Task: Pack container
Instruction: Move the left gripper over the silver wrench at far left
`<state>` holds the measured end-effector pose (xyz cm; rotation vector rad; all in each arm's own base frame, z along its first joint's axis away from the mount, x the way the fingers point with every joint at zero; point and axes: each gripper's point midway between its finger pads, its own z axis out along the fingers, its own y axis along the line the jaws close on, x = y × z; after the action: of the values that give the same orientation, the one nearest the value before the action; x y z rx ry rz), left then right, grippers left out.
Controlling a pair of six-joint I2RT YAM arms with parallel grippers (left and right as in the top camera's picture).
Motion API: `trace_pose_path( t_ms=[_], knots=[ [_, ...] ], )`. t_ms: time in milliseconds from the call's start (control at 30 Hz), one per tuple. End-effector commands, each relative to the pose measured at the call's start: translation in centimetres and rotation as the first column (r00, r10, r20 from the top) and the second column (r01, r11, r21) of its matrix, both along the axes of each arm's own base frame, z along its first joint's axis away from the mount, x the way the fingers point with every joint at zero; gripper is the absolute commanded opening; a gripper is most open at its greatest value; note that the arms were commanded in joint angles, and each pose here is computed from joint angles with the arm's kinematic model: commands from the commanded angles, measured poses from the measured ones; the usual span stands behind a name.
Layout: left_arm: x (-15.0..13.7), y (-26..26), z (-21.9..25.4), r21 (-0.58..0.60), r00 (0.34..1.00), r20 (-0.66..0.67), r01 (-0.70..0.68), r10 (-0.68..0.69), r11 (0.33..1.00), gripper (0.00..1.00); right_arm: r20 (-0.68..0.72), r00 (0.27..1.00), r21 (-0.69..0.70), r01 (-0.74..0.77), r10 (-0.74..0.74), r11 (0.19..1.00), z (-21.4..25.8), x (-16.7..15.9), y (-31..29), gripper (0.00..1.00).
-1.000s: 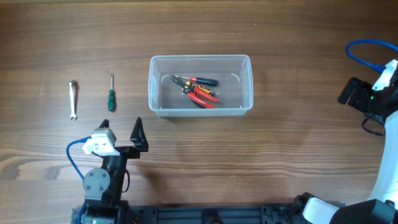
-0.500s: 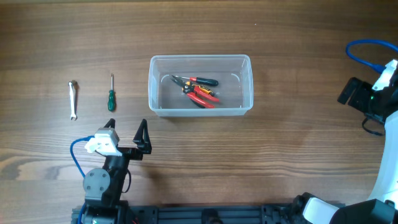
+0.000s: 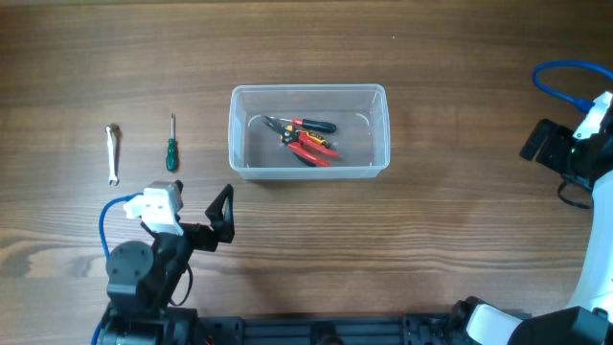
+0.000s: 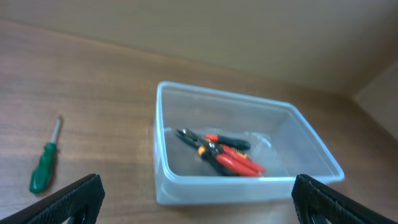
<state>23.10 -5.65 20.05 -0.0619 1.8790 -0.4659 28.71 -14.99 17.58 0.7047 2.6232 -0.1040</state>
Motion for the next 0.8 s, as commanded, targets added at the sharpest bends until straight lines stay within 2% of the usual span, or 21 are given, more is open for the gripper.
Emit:
trace_pose_path(
  t_ms=[0,133,200,300,433,567,700,767],
  knots=[
    [-0.1,-0.4,-3.2,0.028,0.989,-0.144,0.04,-0.036,0.999,1.0,0.007,1.0,0.016,0.011,-0.011,1.0,-0.1,0.1,0.1,1.0],
    [0.8,-0.2,-2.0,0.052,0.989,-0.149,0.029,-0.02,0.998,1.0,0.007,1.0,0.016,0.011,-0.011,1.0,-0.1,0.1,0.1,1.0],
    [1.5,1.2,-0.8,0.092,0.984,-0.169,-0.045,0.061,0.995,1.0,0.007,1.0,0.016,0.011,-0.011,1.0,-0.1,0.1,0.1,1.0],
    [2.5,4.4,1.6,0.202,0.939,-0.255,-0.183,0.232,0.962,1.0,0.007,1.0,0.016,0.011,-0.011,1.0,-0.1,0.1,0.1,1.0],
    [4.3,5.9,3.4,0.325,0.894,-0.362,-0.145,0.265,0.934,1.0,0.007,1.0,0.016,0.011,-0.011,1.0,-0.1,0.1,0.1,1.0],
    [5.8,7.0,1.2,0.367,0.844,-0.435,-0.153,0.315,0.918,1.0,0.007,1.0,0.016,0.011,-0.011,1.0,-0.1,0.1,0.1,1.0],
    [6.8,7.3,1.4,0.3,0.806,-0.523,-0.132,0.278,0.945,1.0,0.007,1.0,0.016,0.011,-0.011,1.0,-0.1,0.1,0.1,1.0],
    [6.3,9.3,1.5,0.301,0.734,-0.598,-0.168,0.322,0.939,1.0,0.007,1.0,0.016,0.011,-0.011,1.0,-0.1,0.1,0.1,1.0]
  ],
)
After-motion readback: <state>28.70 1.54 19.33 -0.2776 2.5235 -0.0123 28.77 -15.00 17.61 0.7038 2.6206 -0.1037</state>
